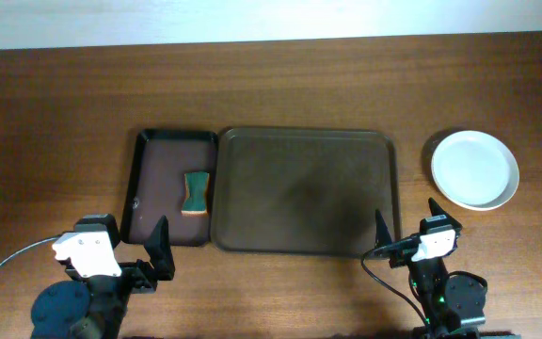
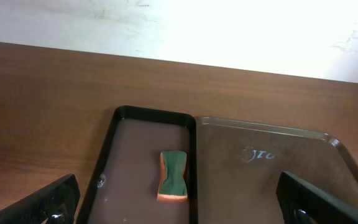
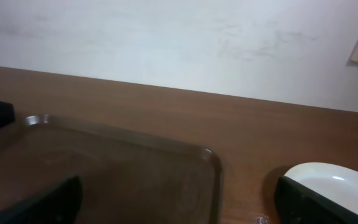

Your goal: Clean dirty plates on tray and stack at the side

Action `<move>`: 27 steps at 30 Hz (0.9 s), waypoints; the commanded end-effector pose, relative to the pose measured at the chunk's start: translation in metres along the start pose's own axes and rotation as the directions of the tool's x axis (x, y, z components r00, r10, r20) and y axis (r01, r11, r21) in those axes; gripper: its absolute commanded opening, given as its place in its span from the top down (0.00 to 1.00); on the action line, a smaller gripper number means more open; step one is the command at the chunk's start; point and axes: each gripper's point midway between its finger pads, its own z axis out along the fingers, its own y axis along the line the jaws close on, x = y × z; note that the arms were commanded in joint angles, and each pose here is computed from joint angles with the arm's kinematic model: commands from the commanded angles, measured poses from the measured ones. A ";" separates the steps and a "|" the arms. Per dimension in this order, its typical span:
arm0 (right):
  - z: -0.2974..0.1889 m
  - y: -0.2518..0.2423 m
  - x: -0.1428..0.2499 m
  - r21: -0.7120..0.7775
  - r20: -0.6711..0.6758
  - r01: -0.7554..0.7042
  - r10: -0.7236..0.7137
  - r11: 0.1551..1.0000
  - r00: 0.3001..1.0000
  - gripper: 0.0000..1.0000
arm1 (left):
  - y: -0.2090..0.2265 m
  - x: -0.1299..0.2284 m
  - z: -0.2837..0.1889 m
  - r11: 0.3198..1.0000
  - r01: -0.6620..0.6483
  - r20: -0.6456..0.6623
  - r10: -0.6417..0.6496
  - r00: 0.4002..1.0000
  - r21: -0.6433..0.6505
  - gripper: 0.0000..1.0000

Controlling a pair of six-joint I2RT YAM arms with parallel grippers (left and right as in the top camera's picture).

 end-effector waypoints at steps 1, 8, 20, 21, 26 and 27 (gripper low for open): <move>0.000 0.000 0.002 0.001 -0.002 0.009 -0.009 1.000 1.000 0.01 | 0.001 0.001 0.000 1.000 -0.014 0.002 0.014 1.000 -0.003 0.01; 0.000 0.000 0.002 0.001 -0.002 0.009 -0.009 1.000 1.000 0.01 | 0.001 0.001 0.000 1.000 -0.014 0.002 0.014 1.000 -0.003 0.01; 0.000 0.000 0.002 0.002 -0.002 0.009 -0.009 1.000 1.000 0.01 | 0.033 0.064 0.033 0.995 0.000 0.024 0.002 1.000 -0.100 0.01; 0.000 0.000 0.002 0.002 -0.002 0.009 -0.009 1.000 1.000 0.01 | 0.034 0.067 0.037 0.995 0.004 0.071 0.003 0.997 -0.097 0.01; 0.000 0.000 0.002 0.002 -0.002 0.009 -0.009 1.000 1.000 0.01 | 0.038 0.073 0.060 0.998 0.008 0.264 0.011 0.965 -0.070 0.01; 0.000 0.000 0.002 0.002 -0.002 0.009 -0.009 1.000 1.000 0.01 | 0.038 0.071 0.064 0.998 0.005 0.297 0.014 0.955 -0.065 0.01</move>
